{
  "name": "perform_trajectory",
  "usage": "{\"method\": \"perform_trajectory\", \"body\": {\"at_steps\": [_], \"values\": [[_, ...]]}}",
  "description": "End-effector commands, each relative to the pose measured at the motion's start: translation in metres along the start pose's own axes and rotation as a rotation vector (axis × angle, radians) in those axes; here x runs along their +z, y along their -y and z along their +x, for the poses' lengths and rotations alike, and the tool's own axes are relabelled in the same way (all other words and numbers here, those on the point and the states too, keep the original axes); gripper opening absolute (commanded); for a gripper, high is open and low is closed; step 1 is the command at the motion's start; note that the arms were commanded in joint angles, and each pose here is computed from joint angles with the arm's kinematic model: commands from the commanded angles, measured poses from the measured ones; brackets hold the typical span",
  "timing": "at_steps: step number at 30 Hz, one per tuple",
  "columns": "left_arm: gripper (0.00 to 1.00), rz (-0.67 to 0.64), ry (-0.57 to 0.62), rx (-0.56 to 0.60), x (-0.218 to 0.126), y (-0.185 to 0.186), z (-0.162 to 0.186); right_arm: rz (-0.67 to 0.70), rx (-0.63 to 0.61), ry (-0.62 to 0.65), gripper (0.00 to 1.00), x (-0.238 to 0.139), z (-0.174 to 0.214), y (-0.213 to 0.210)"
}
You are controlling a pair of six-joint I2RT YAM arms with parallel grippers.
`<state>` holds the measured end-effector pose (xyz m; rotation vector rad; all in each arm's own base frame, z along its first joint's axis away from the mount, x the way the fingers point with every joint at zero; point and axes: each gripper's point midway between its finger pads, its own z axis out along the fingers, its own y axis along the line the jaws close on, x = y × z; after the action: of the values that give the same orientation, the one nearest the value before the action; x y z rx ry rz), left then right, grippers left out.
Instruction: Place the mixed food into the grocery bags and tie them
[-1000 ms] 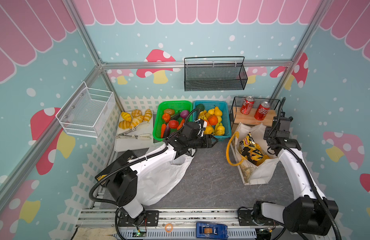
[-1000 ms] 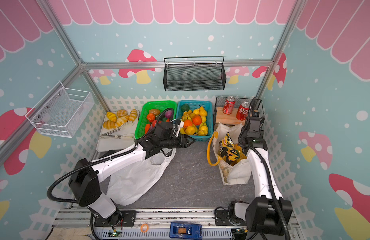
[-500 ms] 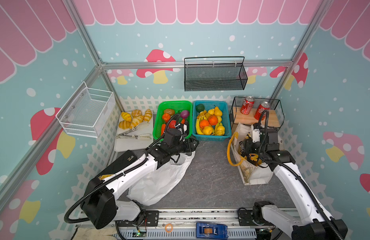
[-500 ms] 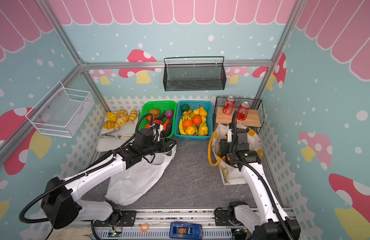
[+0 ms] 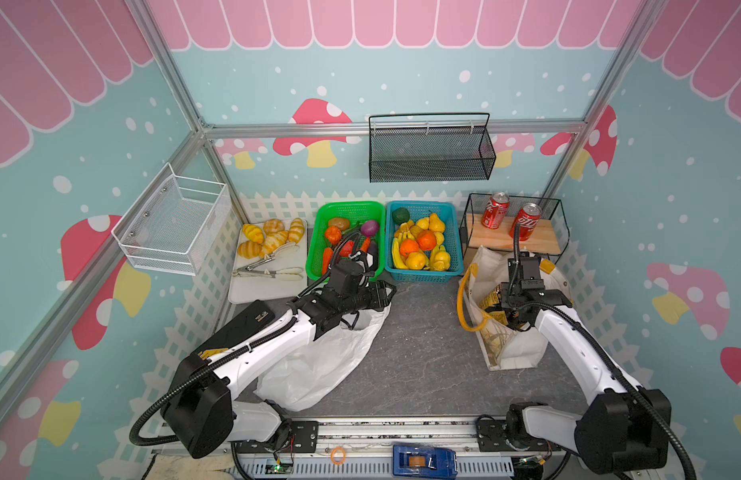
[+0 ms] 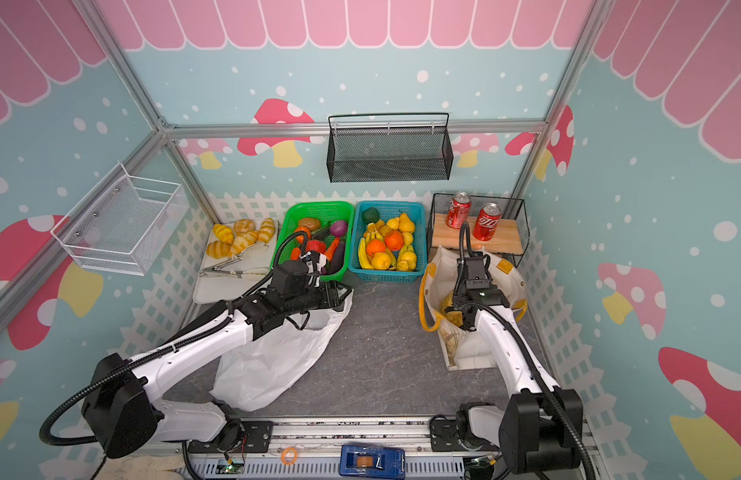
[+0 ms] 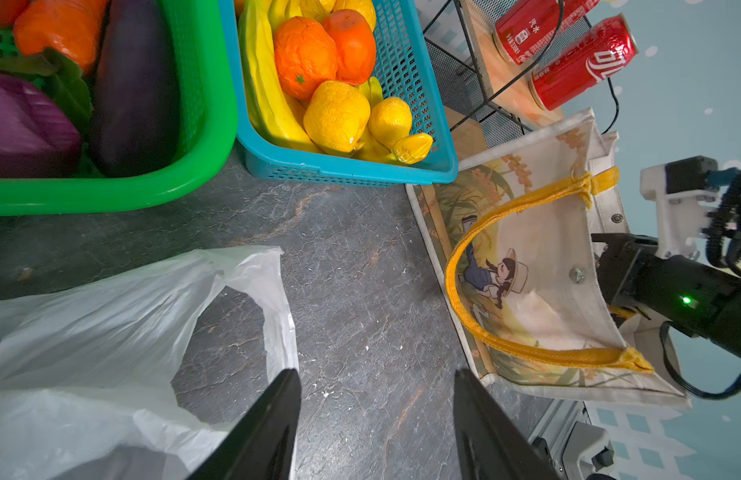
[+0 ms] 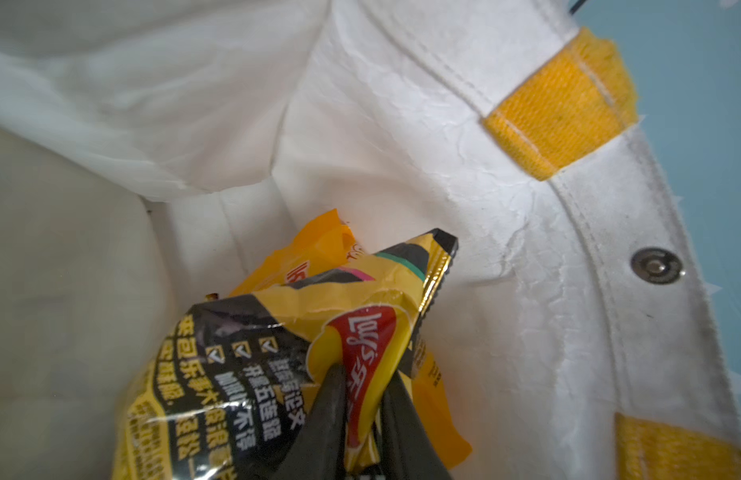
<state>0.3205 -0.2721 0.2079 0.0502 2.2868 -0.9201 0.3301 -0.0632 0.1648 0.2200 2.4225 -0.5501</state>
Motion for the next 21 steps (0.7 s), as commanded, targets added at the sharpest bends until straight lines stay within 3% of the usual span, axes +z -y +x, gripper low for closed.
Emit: {"method": "perform_trajectory", "body": {"at_steps": [1,10,16,21], "values": [[0.61,-0.026,-0.021,0.004,0.004,-0.012,0.007,0.084,0.019,-0.038,0.21,0.018,0.001,0.015],[0.62,-0.057,-0.016,-0.032,0.000,-0.033,0.010,0.144,0.034,-0.079,0.61,0.023,0.002,0.028],[0.70,-0.154,0.034,-0.054,-0.021,-0.063,0.008,-0.033,0.114,0.177,0.79,-0.036,-0.050,0.023],[0.73,-0.412,0.099,-0.073,-0.056,-0.123,0.005,-0.283,0.086,0.434,0.86,-0.108,-0.095,-0.011]]}}
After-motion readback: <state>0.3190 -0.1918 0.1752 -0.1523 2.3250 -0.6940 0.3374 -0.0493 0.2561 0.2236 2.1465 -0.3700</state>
